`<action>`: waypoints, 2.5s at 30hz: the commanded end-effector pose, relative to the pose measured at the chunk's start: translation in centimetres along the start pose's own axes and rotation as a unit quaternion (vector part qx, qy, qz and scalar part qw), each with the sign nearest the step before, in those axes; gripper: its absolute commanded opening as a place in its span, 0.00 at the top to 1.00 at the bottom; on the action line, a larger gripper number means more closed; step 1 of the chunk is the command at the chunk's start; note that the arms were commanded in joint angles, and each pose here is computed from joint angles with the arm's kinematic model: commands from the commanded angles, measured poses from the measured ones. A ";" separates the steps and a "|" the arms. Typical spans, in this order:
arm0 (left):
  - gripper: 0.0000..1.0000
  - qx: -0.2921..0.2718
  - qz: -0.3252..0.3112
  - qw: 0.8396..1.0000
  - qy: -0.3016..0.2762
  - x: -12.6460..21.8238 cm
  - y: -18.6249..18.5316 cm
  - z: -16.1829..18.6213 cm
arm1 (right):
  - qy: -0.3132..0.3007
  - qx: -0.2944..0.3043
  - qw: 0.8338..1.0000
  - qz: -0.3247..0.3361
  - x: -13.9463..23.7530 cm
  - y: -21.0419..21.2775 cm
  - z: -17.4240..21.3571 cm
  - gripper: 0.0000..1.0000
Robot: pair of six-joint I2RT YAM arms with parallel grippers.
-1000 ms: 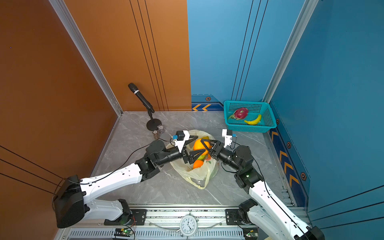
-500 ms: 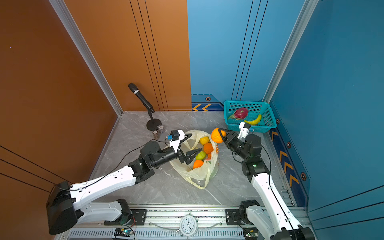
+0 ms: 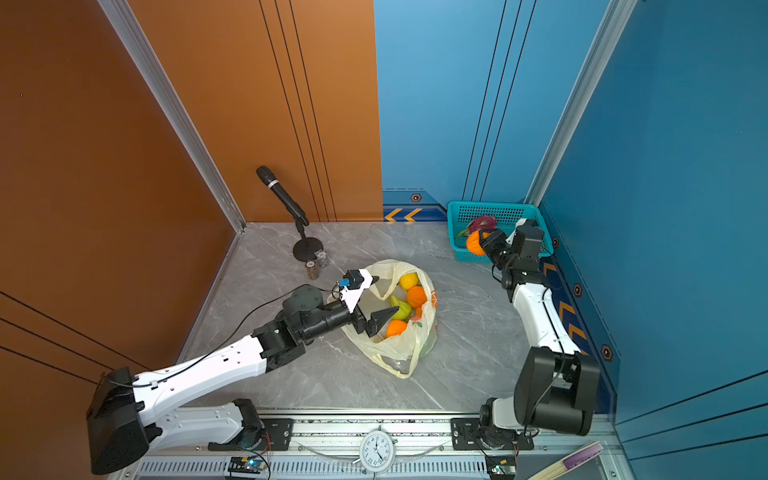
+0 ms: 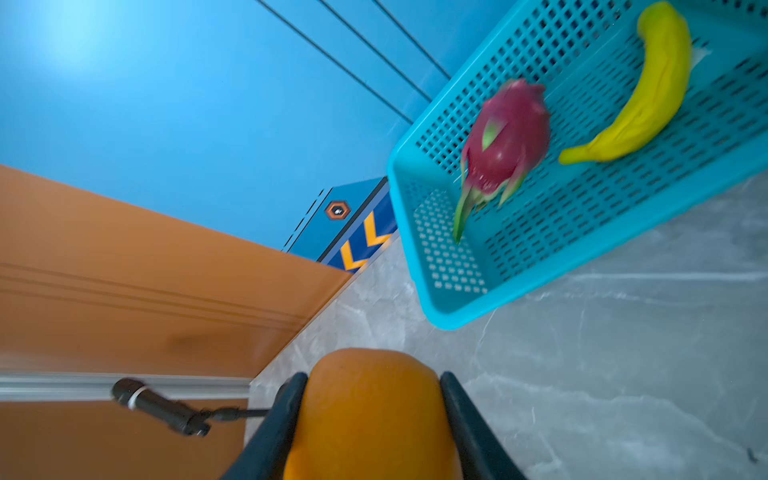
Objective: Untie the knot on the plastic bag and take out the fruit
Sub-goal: 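Carry the orange to the teal basket with the right gripper and release it, then move the right gripper back to the bag while the left reaches inside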
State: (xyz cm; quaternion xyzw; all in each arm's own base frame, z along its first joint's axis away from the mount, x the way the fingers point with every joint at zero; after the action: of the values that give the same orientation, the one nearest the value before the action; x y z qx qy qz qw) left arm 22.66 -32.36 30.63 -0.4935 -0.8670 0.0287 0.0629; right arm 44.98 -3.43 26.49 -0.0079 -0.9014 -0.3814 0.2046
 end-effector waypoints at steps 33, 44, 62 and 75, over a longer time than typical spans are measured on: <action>0.03 -0.002 -0.021 0.994 0.103 -1.6 -1.8 3.8 | 0.162 0.097 0.958 0.218 -21.4 -10.4 2.8 0.46; 0.04 0.023 -0.039 0.992 0.121 -1.8 -1.3 4.9 | 0.107 0.123 0.970 0.181 -17.4 -4.3 -2.5 0.20; 0.18 0.138 -0.207 0.951 0.182 -1.6 3.5 8.8 | 0.001 0.166 0.985 0.038 4.0 8.7 -0.3 0.13; 0.25 0.302 -0.250 0.896 0.206 -5.1 7.0 12.8 | 0.093 0.160 0.982 -0.038 12.0 8.7 12.5 0.07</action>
State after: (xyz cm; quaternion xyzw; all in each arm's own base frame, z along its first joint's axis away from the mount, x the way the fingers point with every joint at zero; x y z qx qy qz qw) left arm 28.28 -32.28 16.24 -0.2227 -0.8937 0.1107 0.3734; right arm 32.55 8.59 30.72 0.0833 -0.9400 -0.2211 0.2463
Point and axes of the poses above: each gripper's point midway between its finger pads, its own x axis back along the fingers, its own y axis along the line the jaws close on, z = x × y, the point moved 2 cm from there along x, back along the fingers, and after that the axes turned 5 degrees about x, right-handed, at the moved point
